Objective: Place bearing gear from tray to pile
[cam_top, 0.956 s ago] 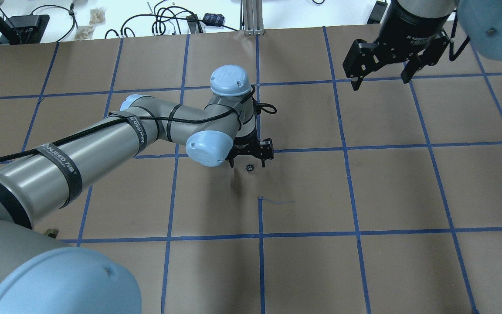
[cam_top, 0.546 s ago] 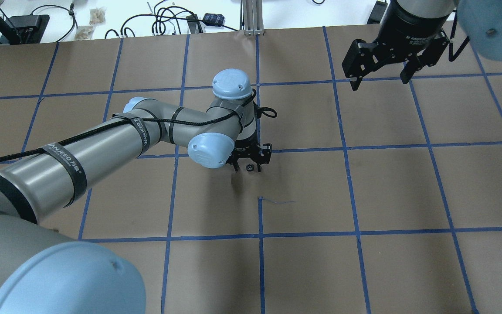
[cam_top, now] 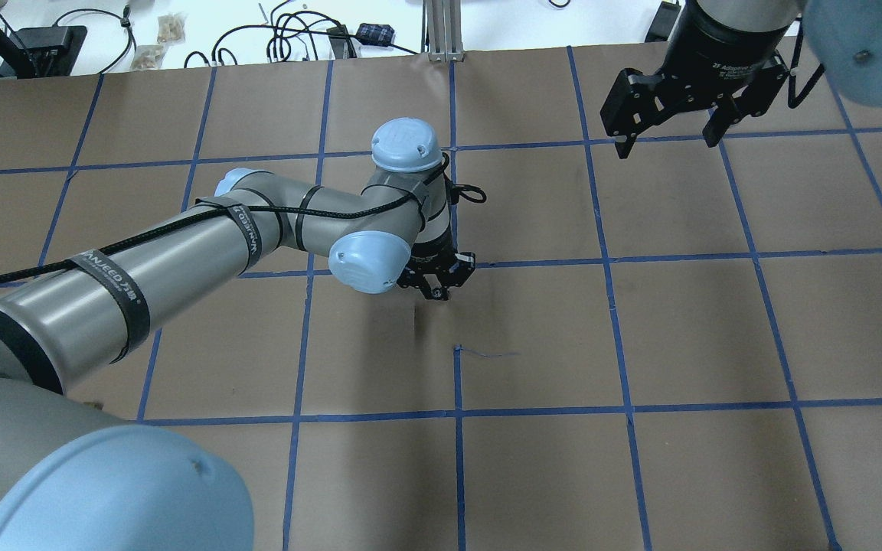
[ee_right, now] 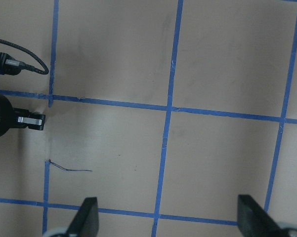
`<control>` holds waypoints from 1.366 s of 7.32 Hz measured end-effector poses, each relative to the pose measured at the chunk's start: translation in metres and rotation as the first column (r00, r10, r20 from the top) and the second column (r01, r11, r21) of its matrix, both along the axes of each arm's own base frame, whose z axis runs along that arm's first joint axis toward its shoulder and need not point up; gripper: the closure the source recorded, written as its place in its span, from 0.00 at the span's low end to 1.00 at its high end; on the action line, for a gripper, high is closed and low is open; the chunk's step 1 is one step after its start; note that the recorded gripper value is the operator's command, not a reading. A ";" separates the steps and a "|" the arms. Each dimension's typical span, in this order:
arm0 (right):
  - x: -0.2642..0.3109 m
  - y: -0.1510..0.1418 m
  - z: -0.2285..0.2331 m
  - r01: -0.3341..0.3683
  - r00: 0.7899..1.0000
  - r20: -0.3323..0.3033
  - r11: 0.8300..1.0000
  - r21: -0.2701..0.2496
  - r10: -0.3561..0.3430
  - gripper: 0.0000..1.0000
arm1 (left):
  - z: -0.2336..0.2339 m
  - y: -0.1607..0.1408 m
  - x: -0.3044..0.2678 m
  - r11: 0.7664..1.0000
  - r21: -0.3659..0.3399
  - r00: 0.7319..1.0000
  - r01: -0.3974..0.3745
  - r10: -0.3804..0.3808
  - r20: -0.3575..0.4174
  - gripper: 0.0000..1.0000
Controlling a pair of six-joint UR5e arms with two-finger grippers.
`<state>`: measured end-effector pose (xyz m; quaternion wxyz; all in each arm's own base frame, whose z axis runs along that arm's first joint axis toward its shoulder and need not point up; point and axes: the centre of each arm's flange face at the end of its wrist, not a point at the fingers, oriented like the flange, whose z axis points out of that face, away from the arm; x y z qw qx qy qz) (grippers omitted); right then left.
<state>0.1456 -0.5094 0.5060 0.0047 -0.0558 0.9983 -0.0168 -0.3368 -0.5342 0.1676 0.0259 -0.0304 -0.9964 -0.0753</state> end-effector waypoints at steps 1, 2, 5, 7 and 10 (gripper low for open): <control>0.000 0.000 0.000 0.001 1.000 0.000 1.000 0.000 -0.001 0.00 | 0.002 -0.002 0.002 1.000 -0.005 1.000 -0.003 0.003 0.001 1.00; 0.000 0.000 0.000 0.002 1.000 0.000 1.000 -0.001 -0.002 0.00 | 0.008 -0.005 0.004 1.000 -0.018 1.000 -0.002 0.002 0.002 1.00; 0.000 0.000 0.001 0.003 1.000 0.000 1.000 -0.003 -0.003 0.00 | 0.043 -0.056 0.103 0.992 -0.080 0.994 -0.095 0.098 0.040 1.00; 0.000 0.000 0.001 0.003 1.000 0.000 1.000 -0.003 -0.003 0.00 | 0.058 -0.087 0.242 0.986 -0.086 0.984 -0.141 0.149 0.094 1.00; 0.000 0.000 0.001 0.003 1.000 -0.001 1.000 -0.003 -0.003 0.00 | 0.073 -0.077 0.420 0.996 -0.043 0.983 -0.084 0.090 0.158 1.00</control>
